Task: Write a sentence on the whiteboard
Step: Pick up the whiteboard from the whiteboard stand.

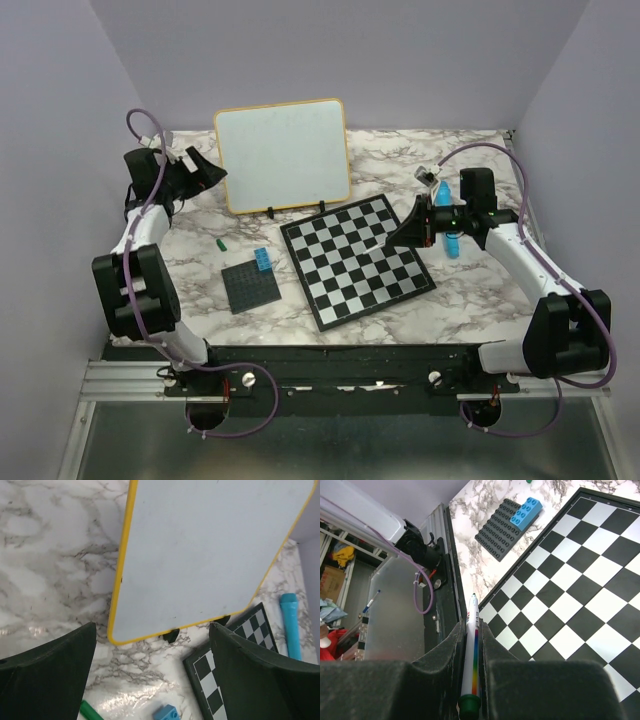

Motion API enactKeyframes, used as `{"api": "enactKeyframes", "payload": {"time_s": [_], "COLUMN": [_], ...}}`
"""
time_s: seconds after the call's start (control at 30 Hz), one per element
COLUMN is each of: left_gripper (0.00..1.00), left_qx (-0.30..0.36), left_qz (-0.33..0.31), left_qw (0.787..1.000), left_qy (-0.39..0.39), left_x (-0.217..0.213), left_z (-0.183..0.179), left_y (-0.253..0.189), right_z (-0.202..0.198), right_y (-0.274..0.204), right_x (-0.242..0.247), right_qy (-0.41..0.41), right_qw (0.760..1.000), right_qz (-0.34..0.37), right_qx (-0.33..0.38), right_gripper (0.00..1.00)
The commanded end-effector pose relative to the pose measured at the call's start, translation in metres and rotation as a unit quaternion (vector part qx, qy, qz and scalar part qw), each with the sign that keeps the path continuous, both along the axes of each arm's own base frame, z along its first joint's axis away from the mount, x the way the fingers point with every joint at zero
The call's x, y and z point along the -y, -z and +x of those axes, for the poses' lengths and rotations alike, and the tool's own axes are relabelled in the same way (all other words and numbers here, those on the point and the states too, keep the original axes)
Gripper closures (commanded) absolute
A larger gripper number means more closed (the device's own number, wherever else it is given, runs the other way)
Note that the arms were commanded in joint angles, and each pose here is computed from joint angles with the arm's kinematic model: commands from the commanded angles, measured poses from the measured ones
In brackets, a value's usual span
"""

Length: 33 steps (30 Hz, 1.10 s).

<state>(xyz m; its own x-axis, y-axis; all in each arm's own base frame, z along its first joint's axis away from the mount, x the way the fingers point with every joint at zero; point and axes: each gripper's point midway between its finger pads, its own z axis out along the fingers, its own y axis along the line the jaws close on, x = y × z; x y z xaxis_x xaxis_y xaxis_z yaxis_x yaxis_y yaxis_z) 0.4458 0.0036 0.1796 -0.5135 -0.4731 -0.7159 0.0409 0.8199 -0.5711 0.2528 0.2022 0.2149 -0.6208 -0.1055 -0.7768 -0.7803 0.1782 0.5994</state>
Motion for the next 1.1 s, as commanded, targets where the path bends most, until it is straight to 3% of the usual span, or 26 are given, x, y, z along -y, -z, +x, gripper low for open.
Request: {"api": "enactKeyframes", "payload": {"time_s": [0.0,0.1,0.5,0.73,1.07], "left_gripper": [0.01,0.01,0.05,0.15,0.32], "left_qx": [0.09,0.113,0.088,0.114,0.187], "left_qz": [-0.071,-0.06,-0.038,-0.086,-0.168], "left_qw": [0.984,0.98,0.977,0.962,0.925], "left_qy": [0.133,0.153,0.189,0.233,0.284], "left_x": [0.015,0.01,-0.006,0.004,0.022], "left_z": [0.021,0.042,0.09,0.107,0.117], "left_y": [-0.028,-0.025,0.025,0.033,-0.002], "right_z": [-0.001,0.0,0.003,0.006,0.01], "right_y": [-0.012,-0.01,-0.004,-0.001,0.007], "right_x": [0.001,0.001,0.0,0.0,0.001], "right_qy": [-0.009,-0.009,-0.007,-0.006,-0.003], "right_qw": [1.0,1.0,1.0,1.0,1.0], "right_qz": [0.007,0.005,0.001,-0.002,-0.008], "right_qx": [0.022,0.022,0.01,0.01,0.0], "right_gripper": [0.99,0.99,0.99,0.99,0.99]}}
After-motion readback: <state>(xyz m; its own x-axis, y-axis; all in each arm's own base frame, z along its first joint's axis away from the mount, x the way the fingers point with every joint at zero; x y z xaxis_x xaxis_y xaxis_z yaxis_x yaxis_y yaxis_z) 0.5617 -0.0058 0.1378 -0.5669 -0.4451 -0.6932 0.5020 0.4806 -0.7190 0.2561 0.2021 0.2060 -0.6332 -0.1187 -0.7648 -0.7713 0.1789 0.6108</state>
